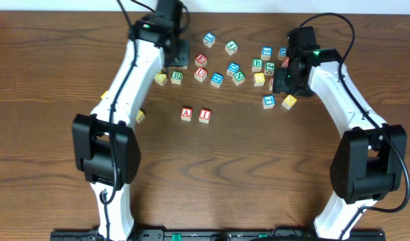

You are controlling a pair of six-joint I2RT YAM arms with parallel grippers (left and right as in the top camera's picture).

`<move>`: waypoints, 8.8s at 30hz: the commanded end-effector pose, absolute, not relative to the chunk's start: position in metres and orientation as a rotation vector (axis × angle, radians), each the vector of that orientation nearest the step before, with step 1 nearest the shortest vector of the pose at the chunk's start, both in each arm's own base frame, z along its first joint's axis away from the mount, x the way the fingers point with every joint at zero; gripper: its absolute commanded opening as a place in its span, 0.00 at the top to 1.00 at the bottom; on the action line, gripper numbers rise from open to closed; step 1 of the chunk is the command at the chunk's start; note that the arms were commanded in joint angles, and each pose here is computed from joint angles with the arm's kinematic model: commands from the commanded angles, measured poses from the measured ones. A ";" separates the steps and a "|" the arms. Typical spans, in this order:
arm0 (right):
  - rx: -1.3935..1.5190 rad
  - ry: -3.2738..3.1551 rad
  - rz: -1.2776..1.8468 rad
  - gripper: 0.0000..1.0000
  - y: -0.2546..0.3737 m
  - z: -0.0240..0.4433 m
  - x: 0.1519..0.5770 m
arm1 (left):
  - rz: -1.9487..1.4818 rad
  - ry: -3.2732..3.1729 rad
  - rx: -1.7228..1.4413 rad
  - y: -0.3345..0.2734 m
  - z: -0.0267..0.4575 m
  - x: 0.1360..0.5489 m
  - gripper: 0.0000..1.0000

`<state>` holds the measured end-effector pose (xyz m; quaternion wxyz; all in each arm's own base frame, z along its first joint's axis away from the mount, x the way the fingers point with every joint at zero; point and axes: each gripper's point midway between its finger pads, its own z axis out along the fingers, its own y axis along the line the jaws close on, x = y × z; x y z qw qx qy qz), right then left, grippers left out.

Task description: Spell out AI2

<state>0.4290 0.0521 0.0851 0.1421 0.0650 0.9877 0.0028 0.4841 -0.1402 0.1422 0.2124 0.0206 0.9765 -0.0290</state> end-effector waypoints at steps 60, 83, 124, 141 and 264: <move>0.279 2.848 0.037 0.28 0.020 0.092 0.429 | -0.062 2.884 0.140 -0.258 -0.005 0.370 0.62; 0.155 2.852 0.260 0.37 0.055 0.098 0.428 | -0.133 2.666 0.037 -0.163 0.175 0.376 0.69; 0.026 3.002 0.382 0.99 0.226 0.033 0.385 | -0.221 3.033 0.010 -0.097 0.028 0.378 0.92; 0.007 3.059 0.390 0.99 0.239 0.012 0.370 | -0.329 3.075 0.064 -0.111 0.001 0.376 0.92; -0.177 2.706 0.413 0.99 0.284 0.053 0.436 | -0.124 2.673 -0.174 -0.056 0.132 0.430 0.92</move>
